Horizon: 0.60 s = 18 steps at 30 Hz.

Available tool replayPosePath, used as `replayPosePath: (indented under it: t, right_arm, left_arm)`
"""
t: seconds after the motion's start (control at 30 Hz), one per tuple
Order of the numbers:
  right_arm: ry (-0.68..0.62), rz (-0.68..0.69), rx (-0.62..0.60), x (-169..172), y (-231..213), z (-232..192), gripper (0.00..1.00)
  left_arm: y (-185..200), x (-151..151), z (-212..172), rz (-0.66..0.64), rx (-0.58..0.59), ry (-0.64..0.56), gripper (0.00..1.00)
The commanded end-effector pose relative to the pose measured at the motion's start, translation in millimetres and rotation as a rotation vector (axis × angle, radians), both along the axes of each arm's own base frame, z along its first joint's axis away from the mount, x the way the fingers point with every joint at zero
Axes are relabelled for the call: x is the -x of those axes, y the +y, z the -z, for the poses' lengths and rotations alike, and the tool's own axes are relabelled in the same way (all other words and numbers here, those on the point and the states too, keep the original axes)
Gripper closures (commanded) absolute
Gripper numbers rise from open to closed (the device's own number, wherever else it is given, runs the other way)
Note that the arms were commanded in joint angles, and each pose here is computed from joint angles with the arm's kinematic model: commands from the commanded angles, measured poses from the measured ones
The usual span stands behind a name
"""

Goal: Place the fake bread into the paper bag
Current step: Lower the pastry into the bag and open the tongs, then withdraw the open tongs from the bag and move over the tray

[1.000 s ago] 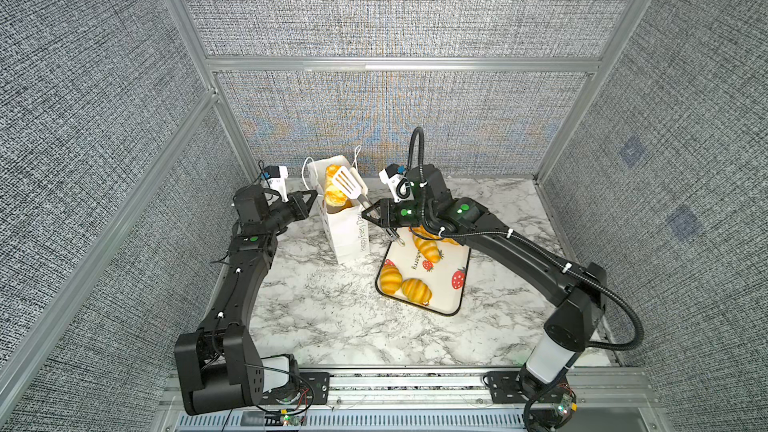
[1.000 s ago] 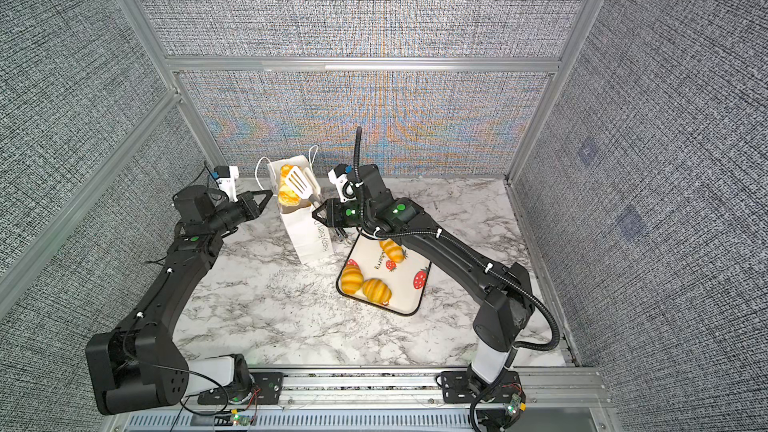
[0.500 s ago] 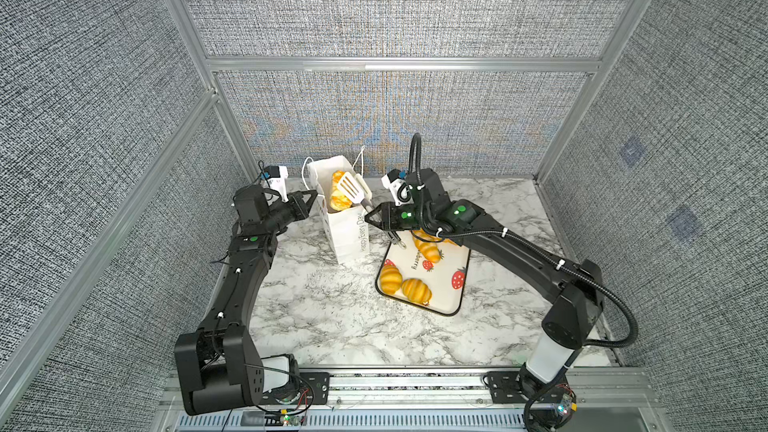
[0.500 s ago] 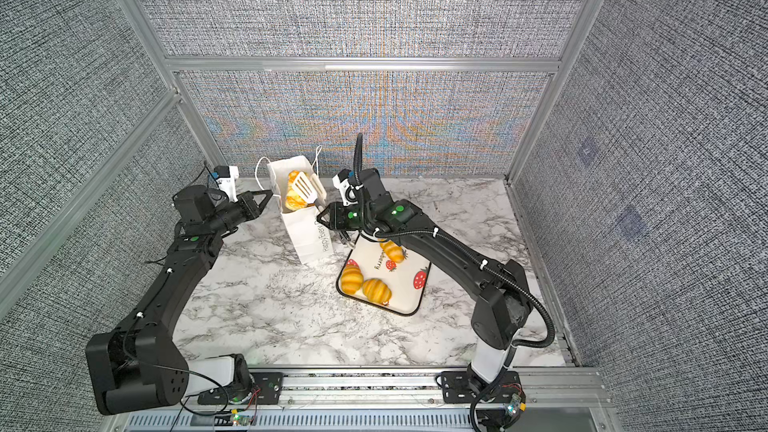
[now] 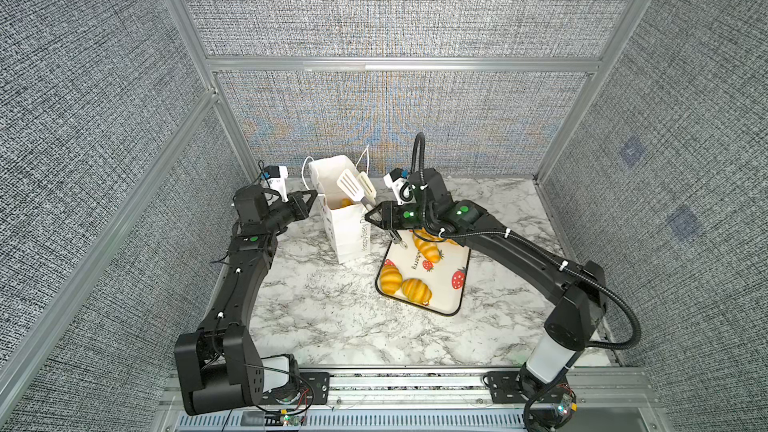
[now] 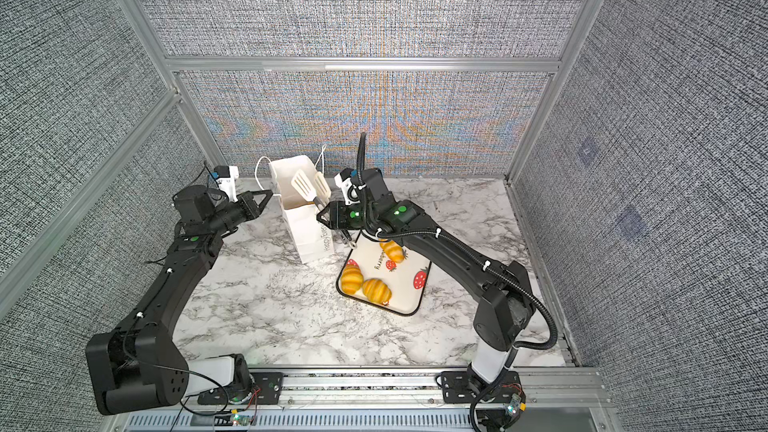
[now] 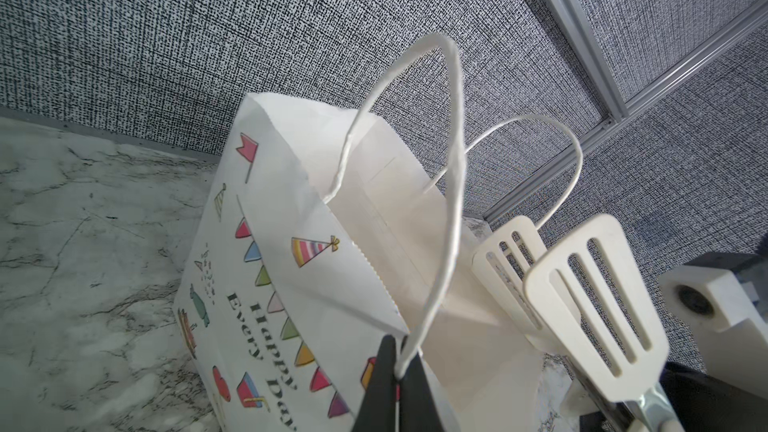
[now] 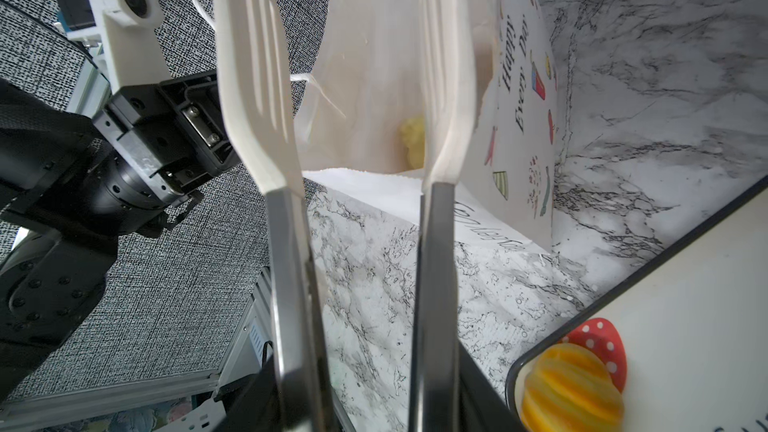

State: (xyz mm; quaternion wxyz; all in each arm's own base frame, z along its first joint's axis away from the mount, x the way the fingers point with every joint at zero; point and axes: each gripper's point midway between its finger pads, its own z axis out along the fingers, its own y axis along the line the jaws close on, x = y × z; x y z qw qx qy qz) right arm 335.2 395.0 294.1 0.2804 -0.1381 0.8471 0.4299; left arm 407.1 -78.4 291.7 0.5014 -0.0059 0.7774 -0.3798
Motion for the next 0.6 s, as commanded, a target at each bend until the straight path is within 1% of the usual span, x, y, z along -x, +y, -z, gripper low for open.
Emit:
replayPosePath:
  t: [0.0,0.27,0.57]
  right_arm:
    - [-0.035,-0.003,-0.026,-2.5,1.2,-15.2,0.52]
    - [-0.083,-0.005,-0.02,-2.1,-4.3,-36.6,0.52]
    - [-0.123,0.038,-0.002,-5.6,-25.2,-51.4,0.52]
  left_arm:
    - [0.1,-0.1,-5.3,0.003,-0.008,-0.03,1.0]
    - [0.3,0.2,-7.0,0.003,-0.008,-0.035,1.0]
    - [0.2,0.5,-6.5,0.004,-0.008,-0.033,1.0]
